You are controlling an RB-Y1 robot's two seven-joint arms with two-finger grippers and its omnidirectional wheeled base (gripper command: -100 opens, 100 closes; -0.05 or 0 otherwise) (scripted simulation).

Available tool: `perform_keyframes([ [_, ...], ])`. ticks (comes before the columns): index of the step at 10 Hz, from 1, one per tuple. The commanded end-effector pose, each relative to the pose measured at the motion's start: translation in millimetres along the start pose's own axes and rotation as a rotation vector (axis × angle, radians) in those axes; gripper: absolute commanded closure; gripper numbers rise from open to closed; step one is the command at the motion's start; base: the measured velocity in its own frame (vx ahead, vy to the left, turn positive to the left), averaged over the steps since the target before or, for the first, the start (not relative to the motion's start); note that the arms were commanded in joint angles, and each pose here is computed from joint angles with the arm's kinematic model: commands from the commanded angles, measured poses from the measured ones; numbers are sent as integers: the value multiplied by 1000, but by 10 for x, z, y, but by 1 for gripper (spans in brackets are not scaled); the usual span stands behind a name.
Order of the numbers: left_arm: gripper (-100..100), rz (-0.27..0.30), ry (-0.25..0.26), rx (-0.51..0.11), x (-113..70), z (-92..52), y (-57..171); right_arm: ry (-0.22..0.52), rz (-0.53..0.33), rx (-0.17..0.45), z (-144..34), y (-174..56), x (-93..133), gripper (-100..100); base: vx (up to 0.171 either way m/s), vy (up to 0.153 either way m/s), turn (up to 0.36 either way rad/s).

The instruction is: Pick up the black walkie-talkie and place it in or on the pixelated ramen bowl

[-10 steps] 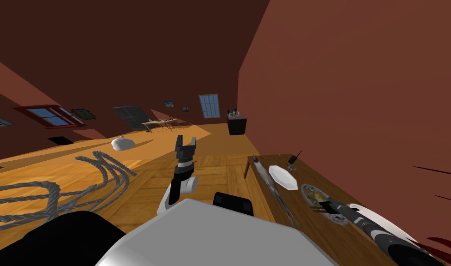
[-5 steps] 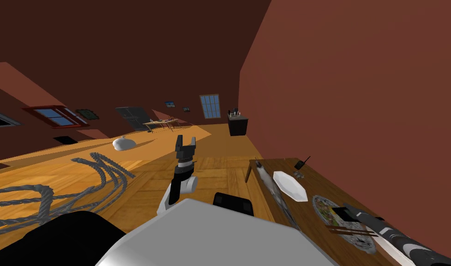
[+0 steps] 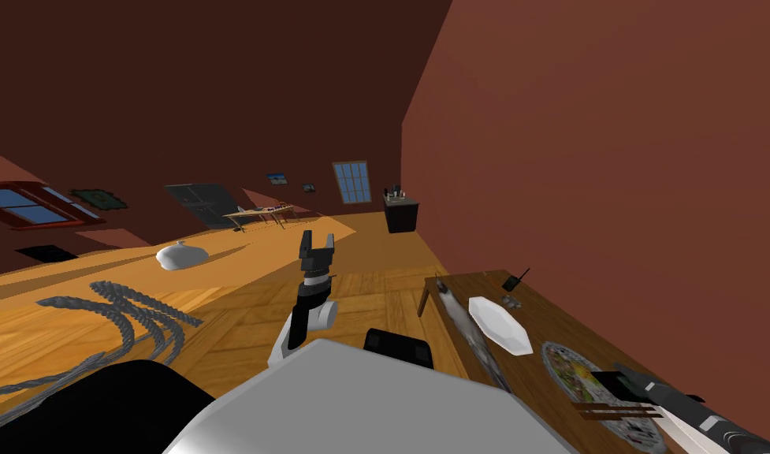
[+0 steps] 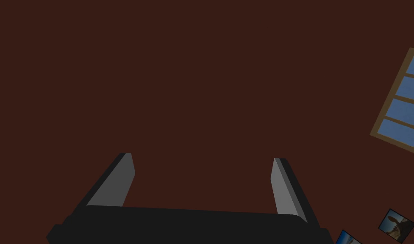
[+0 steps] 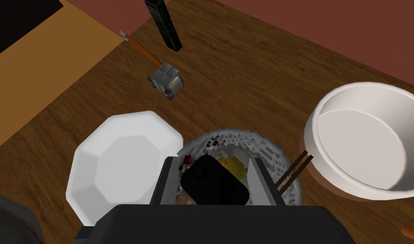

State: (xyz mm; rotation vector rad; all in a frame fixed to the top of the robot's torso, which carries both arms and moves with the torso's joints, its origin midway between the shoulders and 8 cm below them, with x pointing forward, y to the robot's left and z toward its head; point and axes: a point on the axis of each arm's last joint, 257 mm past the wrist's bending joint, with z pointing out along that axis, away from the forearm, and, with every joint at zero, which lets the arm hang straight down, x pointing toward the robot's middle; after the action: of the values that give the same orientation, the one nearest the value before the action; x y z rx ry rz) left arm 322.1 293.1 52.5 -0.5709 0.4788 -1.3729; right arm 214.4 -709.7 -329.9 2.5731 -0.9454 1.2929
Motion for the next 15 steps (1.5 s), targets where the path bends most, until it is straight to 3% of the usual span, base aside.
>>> perform_keyframes([
  [1, 0, 0, 0, 0, 0, 0, 0, 0, 0, 0, 0, 0, 0, 100, 53, 29, -51],
  [2, 0, 0, 0, 0, 1, 1, 0, -3, 0, -3, -7, 16, -10, -100, 8, 5, 4],
  [6, 0, 0, 0, 0, 1, 1, 0, -2, 0, -3, -6, 15, -9, -100, 0, 0, 0],
  [7, 0, 0, 0, 0, 1, 1, 0, -2, 0, -3, -6, 15, -9, 0, 0, 0, 0],
  [8, 0, 0, 0, 0, 1, 1, 0, 0, -2, 0, -47, 14, 111, -100, -1, 11, -22],
  [15, 0, 0, 0, 0, 1, 1, 0, -5, -9, 16, -176, -76, 534, -100, -6, 19, -22],
])
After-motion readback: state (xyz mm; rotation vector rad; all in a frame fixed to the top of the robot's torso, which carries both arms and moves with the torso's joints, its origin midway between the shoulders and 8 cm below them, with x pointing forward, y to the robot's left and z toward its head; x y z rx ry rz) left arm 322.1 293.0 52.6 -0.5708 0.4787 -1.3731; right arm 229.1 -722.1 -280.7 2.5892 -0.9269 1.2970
